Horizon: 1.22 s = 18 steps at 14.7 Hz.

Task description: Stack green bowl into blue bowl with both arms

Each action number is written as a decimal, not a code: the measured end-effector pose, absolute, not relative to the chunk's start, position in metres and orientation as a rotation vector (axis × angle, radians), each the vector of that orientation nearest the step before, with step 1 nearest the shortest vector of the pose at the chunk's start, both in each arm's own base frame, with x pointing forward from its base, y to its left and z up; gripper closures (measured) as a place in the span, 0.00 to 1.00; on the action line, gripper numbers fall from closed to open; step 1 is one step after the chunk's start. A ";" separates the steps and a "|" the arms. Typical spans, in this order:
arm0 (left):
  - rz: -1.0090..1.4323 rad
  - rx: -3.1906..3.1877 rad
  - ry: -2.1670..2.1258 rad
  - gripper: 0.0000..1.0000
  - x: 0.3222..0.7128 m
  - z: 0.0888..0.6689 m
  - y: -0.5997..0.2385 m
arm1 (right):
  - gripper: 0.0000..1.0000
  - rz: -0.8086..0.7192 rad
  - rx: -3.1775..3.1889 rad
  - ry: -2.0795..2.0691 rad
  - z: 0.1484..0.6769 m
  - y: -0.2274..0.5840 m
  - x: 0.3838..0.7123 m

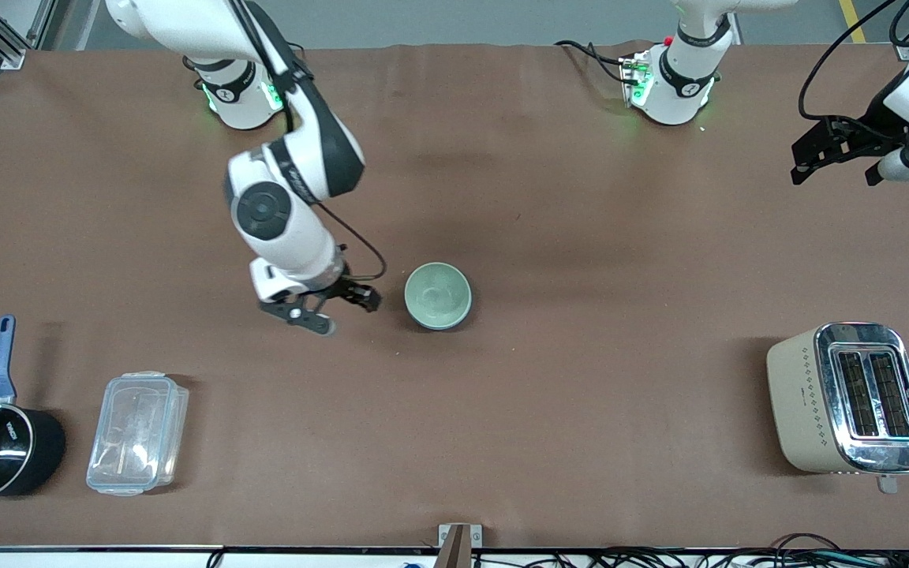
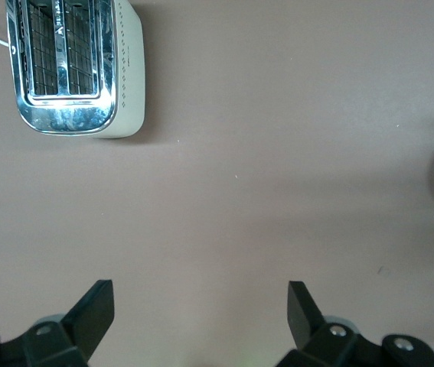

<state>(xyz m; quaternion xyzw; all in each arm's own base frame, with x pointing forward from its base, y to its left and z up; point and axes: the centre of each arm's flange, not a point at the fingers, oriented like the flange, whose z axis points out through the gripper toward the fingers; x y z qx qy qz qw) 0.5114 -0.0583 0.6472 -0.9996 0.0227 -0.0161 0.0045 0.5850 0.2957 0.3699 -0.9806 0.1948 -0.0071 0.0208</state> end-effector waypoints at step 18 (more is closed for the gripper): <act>-0.042 -3.133 0.071 0.00 0.520 0.641 -0.059 | 0.00 -0.094 -3.113 0.460 0.621 -0.059 0.587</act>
